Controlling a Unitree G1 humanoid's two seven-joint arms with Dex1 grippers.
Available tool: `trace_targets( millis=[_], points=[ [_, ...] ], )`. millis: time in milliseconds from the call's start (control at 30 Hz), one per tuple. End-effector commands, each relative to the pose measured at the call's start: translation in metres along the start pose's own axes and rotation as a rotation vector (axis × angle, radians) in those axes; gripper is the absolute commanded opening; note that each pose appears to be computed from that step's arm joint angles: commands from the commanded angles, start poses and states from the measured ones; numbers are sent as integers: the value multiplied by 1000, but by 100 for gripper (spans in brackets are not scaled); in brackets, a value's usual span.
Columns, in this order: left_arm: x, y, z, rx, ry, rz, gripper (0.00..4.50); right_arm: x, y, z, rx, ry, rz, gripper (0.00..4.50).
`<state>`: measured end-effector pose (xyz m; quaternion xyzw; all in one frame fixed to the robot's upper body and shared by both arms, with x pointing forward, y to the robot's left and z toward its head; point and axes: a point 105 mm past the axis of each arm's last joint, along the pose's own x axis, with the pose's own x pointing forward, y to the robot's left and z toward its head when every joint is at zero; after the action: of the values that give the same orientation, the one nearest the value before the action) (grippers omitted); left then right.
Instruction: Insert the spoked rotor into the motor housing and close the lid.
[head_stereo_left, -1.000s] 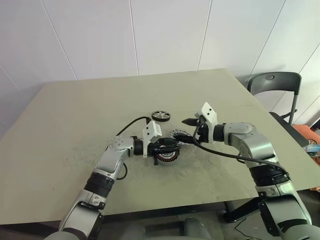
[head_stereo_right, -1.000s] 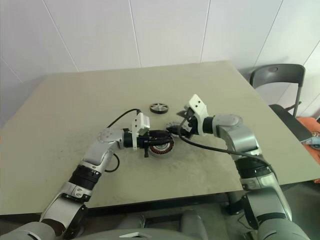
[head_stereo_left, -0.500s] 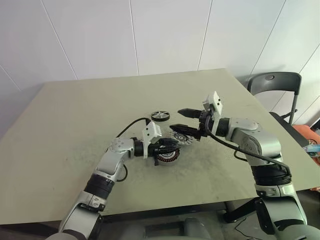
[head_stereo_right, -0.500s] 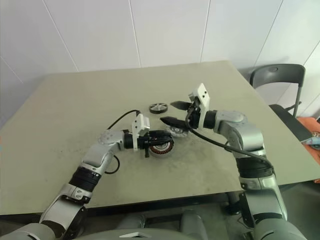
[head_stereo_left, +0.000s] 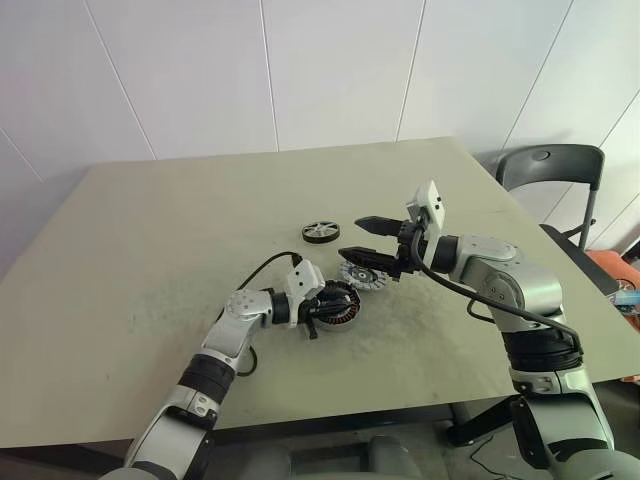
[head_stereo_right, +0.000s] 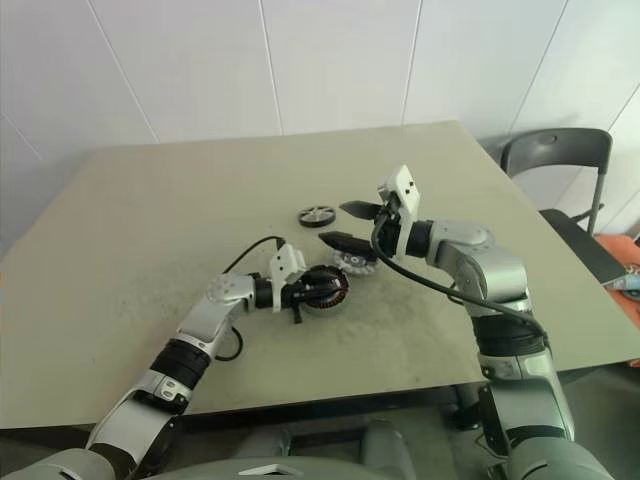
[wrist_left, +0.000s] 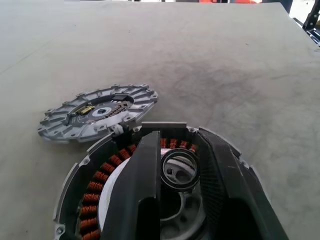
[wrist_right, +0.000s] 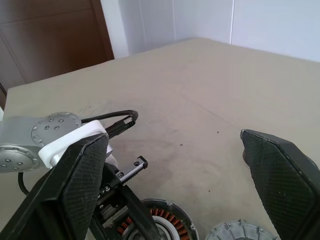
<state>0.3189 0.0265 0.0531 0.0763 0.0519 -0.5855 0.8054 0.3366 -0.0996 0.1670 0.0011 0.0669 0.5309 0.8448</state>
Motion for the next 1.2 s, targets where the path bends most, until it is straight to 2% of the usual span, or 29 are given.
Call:
trace_targets(
  millis=[33,567,933,1000,1067,1200],
  points=[
    [0,5,9,56,-15,3,72,1,4,14,-50,-30,13,450],
    [-10,14,8,95,11,46,72,3,2,11,-54,-8,11,450],
    [-8,6,10,31,-18,-1,72,2,1,9,-58,0,0,450],
    [-9,5,10,20,-22,-2,146,2,1,9,-59,2,-4,450],
    [-10,7,12,12,-32,8,199,2,1,8,-60,3,-5,450],
    [-14,24,21,42,-60,116,337,3,0,7,-61,10,-8,450]
  ],
)
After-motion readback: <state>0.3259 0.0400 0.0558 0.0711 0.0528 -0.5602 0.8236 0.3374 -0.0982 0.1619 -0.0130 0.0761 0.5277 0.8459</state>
